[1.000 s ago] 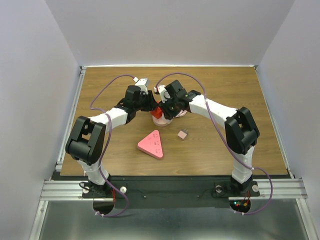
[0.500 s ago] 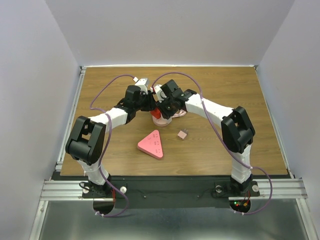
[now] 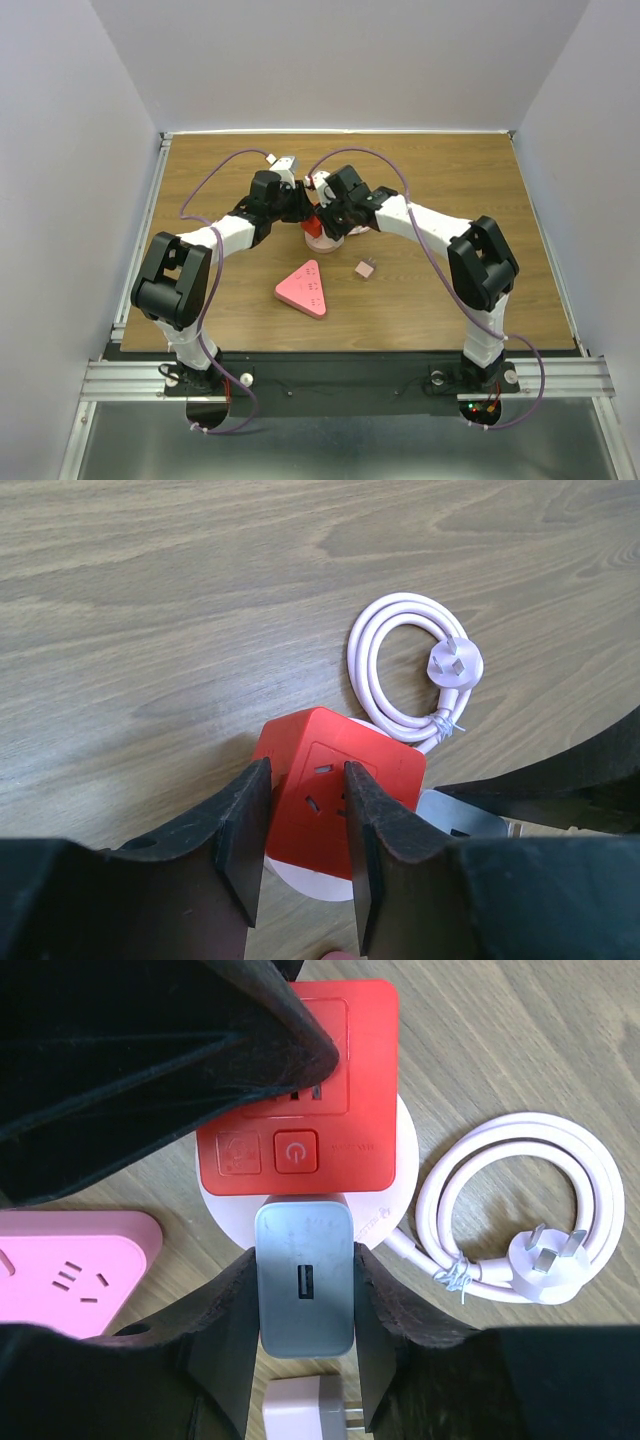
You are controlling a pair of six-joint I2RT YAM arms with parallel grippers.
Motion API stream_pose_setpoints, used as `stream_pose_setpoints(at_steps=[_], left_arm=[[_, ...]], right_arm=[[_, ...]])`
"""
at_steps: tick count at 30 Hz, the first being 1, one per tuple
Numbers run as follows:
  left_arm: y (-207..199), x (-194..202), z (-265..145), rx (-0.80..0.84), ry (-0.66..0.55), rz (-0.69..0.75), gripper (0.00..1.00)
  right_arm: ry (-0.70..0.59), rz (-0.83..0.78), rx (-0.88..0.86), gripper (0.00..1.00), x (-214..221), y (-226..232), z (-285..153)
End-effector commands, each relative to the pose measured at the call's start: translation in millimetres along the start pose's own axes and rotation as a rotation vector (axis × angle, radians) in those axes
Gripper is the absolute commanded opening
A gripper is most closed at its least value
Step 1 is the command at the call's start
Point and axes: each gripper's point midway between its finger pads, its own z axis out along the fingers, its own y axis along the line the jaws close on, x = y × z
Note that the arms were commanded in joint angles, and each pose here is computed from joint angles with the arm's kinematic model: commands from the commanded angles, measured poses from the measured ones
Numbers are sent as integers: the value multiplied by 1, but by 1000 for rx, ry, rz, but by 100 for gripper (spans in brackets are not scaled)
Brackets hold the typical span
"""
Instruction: Insert the plug
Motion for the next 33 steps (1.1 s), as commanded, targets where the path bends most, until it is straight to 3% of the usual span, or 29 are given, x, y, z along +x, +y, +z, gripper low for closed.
stream_pose_setpoints(at_steps=[1,11,14,16,21,25,26,33], left_arm=[[7,65,-5,-13,203,-30,43],[5,61,-9,-12,192,-29,43],[2,56,-11,-5,181,-29,48],[0,53,-12,0,177,-29,52],[-4,43,-14,-1,159,-32,80],[-14,10,-25,-7,84,-15,89],[-14,3,-28,-15,67,-14,97],[-9,-40,-57,-96,-69,-33,99]], right_arm=[[302,52,-10,1,108,13,39],[314,72,-8,1,120,15,42],[331,79,-3,0,127,14,46],[344,83,5,0,133,14,48],[338,100,68,0,131,3,47],[301,119,151,0,117,-18,40],[290,153,172,0,113,-23,38],[217,244,322,0,90,-67,23]])
